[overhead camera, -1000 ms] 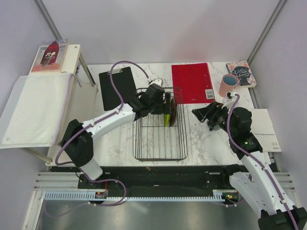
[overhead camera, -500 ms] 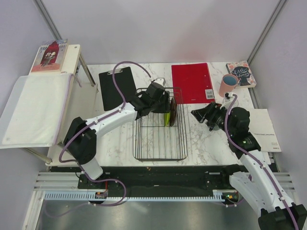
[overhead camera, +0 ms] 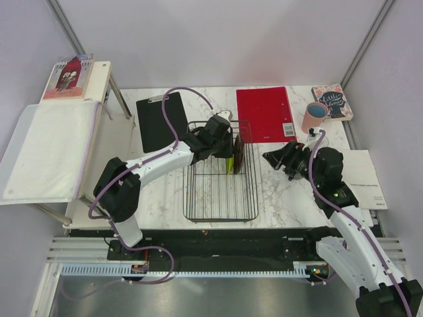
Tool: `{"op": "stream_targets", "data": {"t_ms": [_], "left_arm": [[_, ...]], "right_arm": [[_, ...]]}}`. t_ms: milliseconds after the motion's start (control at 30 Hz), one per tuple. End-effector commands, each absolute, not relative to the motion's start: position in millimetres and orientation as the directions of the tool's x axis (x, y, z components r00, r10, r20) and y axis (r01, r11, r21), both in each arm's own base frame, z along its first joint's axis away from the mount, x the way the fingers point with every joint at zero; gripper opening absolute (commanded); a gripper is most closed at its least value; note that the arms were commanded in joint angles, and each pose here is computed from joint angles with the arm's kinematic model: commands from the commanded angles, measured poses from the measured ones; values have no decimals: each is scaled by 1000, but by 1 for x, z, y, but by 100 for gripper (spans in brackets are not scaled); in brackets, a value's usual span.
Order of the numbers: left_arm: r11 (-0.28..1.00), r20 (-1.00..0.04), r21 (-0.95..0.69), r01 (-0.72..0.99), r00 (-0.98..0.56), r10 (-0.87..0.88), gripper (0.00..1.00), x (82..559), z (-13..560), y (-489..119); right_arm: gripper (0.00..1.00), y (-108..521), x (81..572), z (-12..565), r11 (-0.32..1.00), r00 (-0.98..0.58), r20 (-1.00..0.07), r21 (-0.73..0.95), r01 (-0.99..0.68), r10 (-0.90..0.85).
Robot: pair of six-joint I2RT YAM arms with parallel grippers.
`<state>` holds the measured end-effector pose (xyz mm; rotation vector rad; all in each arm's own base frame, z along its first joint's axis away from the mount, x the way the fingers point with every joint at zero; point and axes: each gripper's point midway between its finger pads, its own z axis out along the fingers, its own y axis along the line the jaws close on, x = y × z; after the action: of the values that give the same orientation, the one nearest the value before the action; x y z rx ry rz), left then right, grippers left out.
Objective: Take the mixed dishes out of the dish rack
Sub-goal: Pick up the plate from the dish rack.
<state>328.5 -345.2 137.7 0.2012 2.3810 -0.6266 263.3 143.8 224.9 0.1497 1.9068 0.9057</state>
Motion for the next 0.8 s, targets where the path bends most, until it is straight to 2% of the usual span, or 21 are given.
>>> {"op": "stream_targets", "data": {"t_ms": [0, 133, 200, 533, 767], "left_arm": [[852, -682, -403, 334, -731, -36, 22, 336, 159, -351], [845, -709, -403, 351, -704, -46, 6, 335, 175, -348], [838, -724, -406, 364, -688, -52, 2, 334, 186, -346], [777, -779, -439, 452, -623, -78, 2, 316, 246, -340], [676, -852, -407, 615, -522, -38, 2, 287, 310, -334]], "right_arm": [[74, 145, 264, 232, 709, -482, -744, 637, -304, 462], [74, 145, 264, 232, 709, -481, -744, 637, -301, 464], [74, 145, 264, 232, 709, -481, -744, 637, -301, 464], [74, 143, 261, 242, 712, -466, -753, 630, -309, 464], [74, 139, 261, 257, 723, -439, -766, 620, -307, 470]]}}
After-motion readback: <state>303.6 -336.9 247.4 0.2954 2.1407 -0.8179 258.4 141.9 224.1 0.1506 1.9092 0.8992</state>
